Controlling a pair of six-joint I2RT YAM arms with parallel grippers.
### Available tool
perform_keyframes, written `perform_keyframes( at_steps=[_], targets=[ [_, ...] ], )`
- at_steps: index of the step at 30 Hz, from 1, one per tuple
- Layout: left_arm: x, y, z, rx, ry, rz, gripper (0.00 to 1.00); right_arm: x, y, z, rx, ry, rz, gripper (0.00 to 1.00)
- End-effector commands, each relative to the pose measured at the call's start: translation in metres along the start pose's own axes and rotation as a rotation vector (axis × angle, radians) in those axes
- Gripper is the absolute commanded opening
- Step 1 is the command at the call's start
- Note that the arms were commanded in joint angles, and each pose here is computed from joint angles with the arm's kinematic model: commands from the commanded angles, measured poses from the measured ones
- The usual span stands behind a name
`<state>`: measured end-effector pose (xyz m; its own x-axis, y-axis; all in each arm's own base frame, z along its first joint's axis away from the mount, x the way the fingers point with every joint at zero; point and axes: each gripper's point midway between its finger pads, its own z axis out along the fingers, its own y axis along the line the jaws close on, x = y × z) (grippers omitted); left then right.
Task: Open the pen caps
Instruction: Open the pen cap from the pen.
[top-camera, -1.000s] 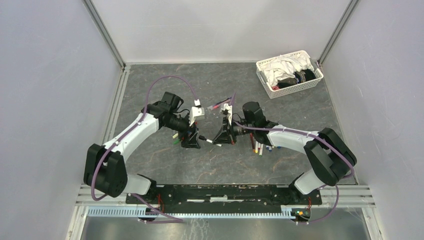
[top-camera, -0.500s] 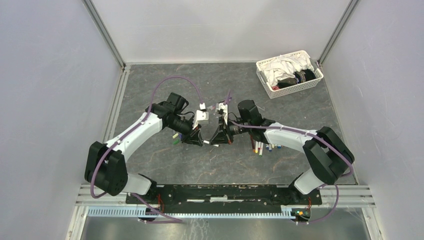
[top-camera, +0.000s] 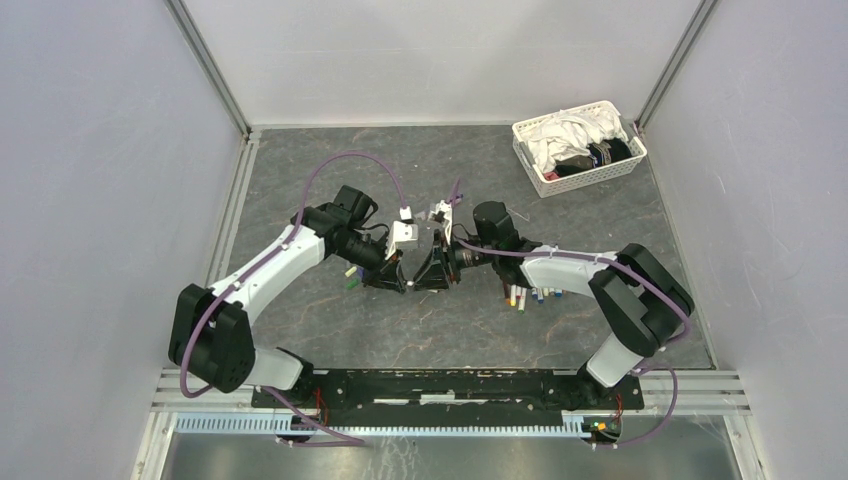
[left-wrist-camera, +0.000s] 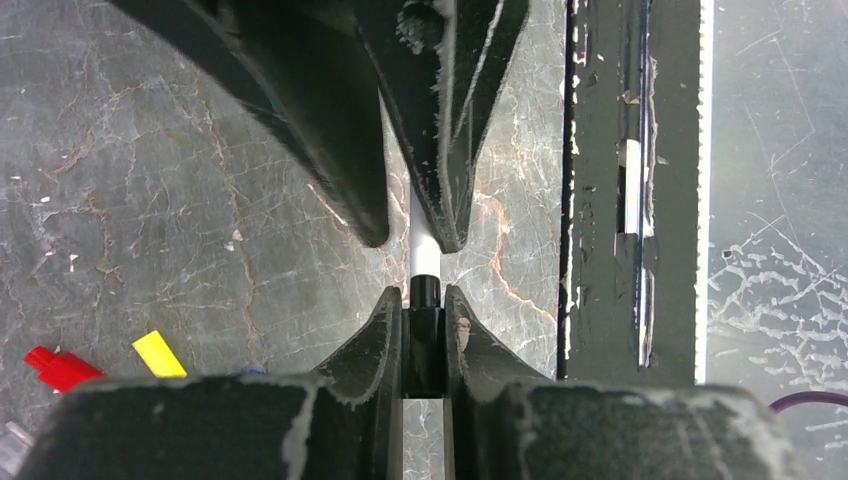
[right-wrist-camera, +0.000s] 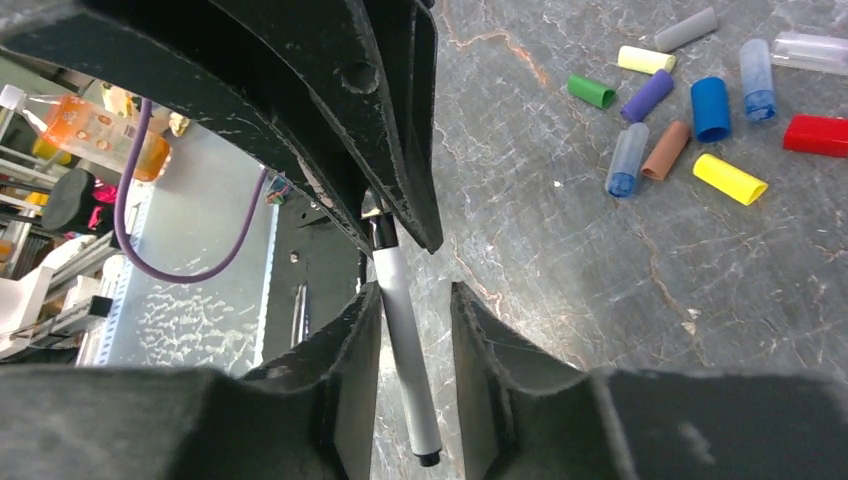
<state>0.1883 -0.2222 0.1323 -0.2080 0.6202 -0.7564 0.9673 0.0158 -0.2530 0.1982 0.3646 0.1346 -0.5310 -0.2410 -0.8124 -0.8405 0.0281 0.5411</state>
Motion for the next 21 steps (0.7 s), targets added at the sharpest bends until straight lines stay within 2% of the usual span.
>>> perform_keyframes(
  at_steps=[1, 4, 5, 10, 15, 21],
  targets=[
    [-0.023, -0.003, -0.010, -0.005, -0.046, 0.087, 0.02, -0.011, 0.014, 0.007, -0.070, -0.031, -0.015, 0.29],
    [-0.025, 0.001, -0.012, -0.021, -0.038, 0.091, 0.02, -0.004, 0.019, 0.004, -0.091, -0.010, -0.015, 0.05],
    [-0.025, 0.002, -0.013, -0.030, -0.033, 0.095, 0.02, 0.001, 0.018, 0.002, -0.082, 0.007, -0.012, 0.00],
    [-0.014, 0.014, -0.021, -0.077, 0.026, 0.105, 0.02, 0.020, 0.011, -0.016, 0.028, 0.068, -0.056, 0.00],
    [0.001, 0.034, -0.044, -0.125, 0.067, 0.094, 0.02, 0.024, -0.007, -0.043, 0.183, 0.085, -0.061, 0.00],
    [0.022, 0.057, -0.069, -0.199, 0.095, 0.058, 0.02, 0.033, -0.020, -0.070, 0.290, 0.088, -0.037, 0.00]
  ],
)
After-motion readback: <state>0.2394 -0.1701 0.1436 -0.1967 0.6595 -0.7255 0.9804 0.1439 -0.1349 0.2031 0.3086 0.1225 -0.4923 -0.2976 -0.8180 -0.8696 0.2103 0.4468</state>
